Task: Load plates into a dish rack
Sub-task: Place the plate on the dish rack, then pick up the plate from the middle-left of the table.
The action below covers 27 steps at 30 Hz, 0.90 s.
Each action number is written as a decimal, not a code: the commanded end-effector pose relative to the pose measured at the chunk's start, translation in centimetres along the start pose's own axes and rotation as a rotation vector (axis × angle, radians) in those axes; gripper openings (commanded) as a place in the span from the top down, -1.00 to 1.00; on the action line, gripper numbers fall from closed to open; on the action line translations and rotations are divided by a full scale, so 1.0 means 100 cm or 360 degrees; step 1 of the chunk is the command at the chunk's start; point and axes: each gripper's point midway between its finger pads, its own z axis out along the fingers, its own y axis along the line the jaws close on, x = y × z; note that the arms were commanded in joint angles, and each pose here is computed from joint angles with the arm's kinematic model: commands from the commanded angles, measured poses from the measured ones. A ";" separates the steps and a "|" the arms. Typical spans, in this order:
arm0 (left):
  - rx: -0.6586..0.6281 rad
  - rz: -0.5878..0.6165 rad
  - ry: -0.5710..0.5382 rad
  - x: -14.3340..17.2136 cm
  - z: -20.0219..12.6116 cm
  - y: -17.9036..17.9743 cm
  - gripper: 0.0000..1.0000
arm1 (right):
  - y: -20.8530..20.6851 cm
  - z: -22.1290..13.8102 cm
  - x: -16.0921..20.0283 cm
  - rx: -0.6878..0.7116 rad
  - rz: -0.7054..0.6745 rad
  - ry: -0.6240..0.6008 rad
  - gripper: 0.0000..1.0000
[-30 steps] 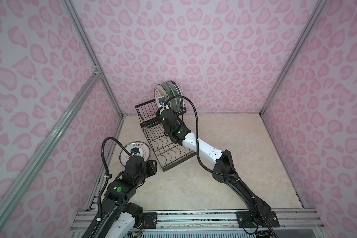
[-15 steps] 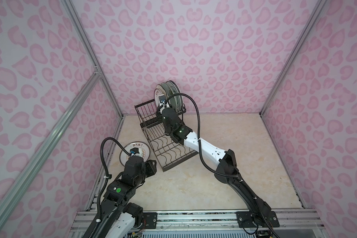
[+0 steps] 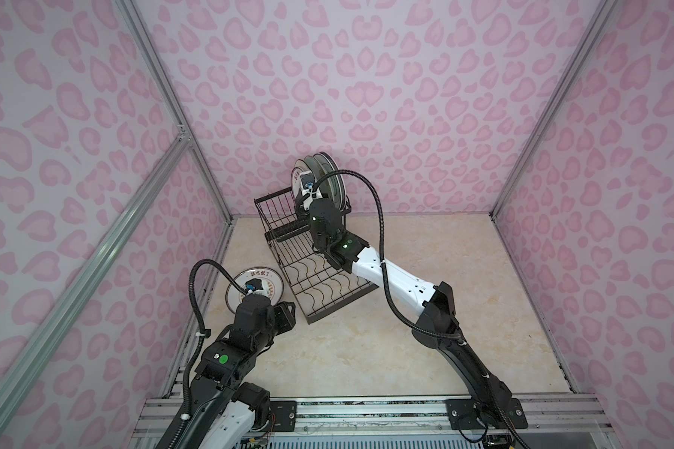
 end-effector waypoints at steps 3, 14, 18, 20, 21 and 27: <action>0.0001 -0.0001 -0.0013 -0.003 0.001 -0.002 0.05 | -0.003 -0.008 -0.019 -0.0032 0.0028 -0.0052 0.05; -0.0066 0.0017 -0.0011 -0.013 0.016 -0.003 0.05 | -0.036 -0.030 -0.037 -0.0078 0.0077 -0.0038 0.04; -0.0102 0.0004 -0.0037 -0.020 0.023 -0.002 0.04 | -0.070 -0.038 -0.028 -0.0050 0.0142 -0.0001 0.04; -0.0130 -0.0018 -0.0050 -0.024 0.026 0.001 0.04 | -0.089 -0.044 -0.022 -0.0034 0.0172 0.0027 0.04; -0.0146 -0.0035 -0.0053 -0.025 0.027 0.003 0.04 | -0.098 -0.047 -0.018 -0.0026 0.0187 0.0046 0.04; -0.0169 -0.0159 -0.0017 -0.028 0.040 0.018 0.04 | -0.151 -0.073 0.011 0.0056 0.0233 0.0157 0.05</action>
